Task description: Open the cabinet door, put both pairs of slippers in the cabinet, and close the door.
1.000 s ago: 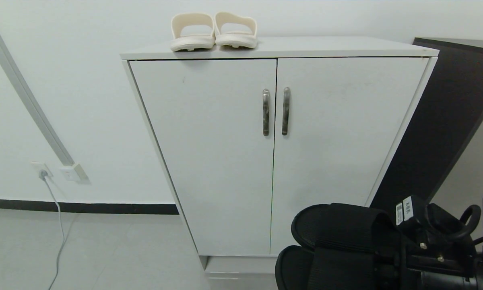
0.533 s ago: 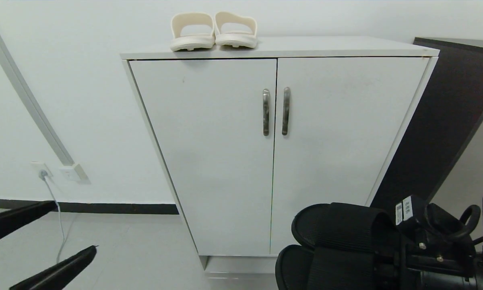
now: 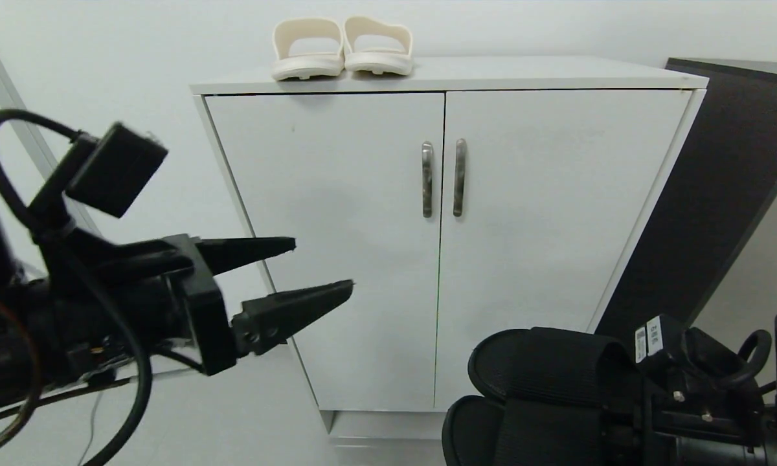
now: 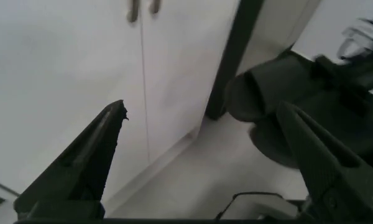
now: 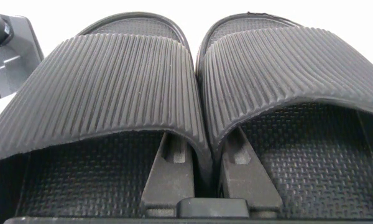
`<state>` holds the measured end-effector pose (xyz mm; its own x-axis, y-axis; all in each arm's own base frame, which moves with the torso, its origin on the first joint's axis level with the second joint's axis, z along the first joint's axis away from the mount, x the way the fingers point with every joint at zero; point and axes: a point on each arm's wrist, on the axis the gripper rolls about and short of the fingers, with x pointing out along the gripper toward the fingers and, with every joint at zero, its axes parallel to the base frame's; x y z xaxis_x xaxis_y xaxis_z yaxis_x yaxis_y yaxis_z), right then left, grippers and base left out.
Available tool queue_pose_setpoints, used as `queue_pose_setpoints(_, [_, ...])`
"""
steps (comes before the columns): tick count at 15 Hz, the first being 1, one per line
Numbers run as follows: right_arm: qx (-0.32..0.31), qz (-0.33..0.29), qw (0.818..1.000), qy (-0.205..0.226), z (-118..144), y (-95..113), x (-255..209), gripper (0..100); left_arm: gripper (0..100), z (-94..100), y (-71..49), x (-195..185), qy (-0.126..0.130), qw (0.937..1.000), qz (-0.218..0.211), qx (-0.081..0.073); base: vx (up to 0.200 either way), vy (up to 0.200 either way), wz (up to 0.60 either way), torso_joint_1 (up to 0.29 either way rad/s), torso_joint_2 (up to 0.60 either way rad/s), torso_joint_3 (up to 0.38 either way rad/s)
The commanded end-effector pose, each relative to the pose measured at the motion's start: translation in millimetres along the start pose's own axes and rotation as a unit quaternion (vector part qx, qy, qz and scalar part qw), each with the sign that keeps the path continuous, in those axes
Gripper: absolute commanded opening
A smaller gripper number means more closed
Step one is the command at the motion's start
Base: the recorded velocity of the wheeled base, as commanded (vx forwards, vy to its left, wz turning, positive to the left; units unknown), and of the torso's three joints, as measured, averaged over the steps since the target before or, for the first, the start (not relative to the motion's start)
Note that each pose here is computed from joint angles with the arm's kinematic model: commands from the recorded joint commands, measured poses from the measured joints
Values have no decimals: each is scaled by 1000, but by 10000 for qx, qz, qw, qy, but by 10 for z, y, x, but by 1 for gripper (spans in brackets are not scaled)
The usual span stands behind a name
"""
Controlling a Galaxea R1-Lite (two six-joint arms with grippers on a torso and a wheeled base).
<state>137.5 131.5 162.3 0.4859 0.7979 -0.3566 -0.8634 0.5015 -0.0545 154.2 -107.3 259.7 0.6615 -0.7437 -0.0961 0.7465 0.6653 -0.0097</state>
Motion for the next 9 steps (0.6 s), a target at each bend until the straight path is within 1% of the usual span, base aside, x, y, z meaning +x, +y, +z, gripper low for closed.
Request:
queue_pose_setpoints(1, [13,13,10000,56,-18,-2,23,0,100,73,-83,505,152,9992,-364,-107,0,0,0,0,0,0])
queue_pose_setpoints(2, [18,15,10000,70,-22,-3,26,0,100,109,-148,563,127,9982,-522,-259,0,0,0,0,0,0])
queue_pose_setpoints(3, [20,24,10000,76,-24,-3,29,0,100,231,-283,695,27,9928,-936,-747,0,0,0,0,0,0])
queue_pose_setpoints(4, [20,24,10000,76,-24,-3,29,0,100,284,-316,739,-22,9898,-1110,-892,0,0,0,0,0,0])
queue_pose_setpoints(5, [21,41,9999,89,-32,2,29,0,100,367,-349,861,-164,9838,-1465,-1018,0,0,0,0,0,0])
queue_pose_setpoints(6, [17,39,10000,75,-28,2,26,0,100,388,-349,936,-224,9821,-1571,-1012,0,0,0,0,0,0])
queue_pose_setpoints(7, [17,39,10000,75,-28,2,26,0,100,386,-340,1104,-274,9801,-1628,-1105,0,0,0,0,0,0])
queue_pose_setpoints(8, [19,40,10000,82,-30,2,26,0,100,326,-333,1215,-276,9791,-1639,-1169,0,0,0,0,0,0])
queue_pose_setpoints(9, [16,47,10000,82,-29,5,26,0,100,266,-331,1255,-242,9788,-1643,-1197,0,0,0,0,0,0])
